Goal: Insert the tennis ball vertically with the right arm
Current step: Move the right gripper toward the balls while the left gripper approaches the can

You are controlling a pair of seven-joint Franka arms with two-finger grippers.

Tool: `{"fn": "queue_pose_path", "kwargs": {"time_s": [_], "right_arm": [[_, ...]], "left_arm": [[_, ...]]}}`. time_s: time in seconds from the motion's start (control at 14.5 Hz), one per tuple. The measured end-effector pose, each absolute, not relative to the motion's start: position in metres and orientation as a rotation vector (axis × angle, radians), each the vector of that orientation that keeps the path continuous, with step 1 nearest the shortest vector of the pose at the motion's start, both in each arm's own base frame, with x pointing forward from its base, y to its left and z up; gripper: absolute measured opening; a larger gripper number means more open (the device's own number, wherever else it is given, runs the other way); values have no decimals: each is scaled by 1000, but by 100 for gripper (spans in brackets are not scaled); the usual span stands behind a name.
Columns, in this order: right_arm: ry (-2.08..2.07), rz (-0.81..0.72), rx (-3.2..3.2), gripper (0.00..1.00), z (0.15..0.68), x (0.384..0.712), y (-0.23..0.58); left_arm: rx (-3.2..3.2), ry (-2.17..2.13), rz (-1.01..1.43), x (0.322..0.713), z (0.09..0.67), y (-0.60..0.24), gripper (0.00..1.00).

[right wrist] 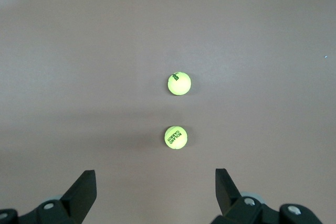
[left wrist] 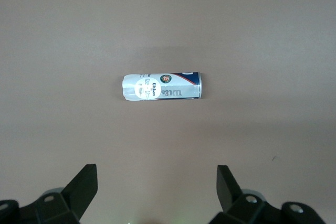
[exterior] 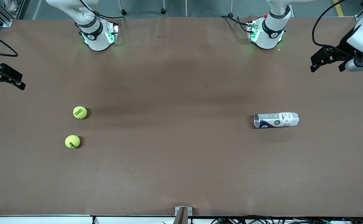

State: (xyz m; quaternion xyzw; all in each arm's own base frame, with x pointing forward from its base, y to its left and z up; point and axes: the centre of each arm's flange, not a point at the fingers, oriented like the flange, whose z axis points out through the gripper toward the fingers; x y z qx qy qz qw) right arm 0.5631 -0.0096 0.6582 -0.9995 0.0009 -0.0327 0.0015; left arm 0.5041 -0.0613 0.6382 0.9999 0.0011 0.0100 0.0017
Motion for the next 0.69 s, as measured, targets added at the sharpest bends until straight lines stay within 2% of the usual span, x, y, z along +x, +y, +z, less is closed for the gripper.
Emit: {"fn": "queue_pose_path", "kwargs": {"time_s": [0.69], "right_arm": [[19, -94, -3138, 100, 656, 564, -13]], "left_arm": [[3138, 65, -38, 518, 620, -66, 100]]}}
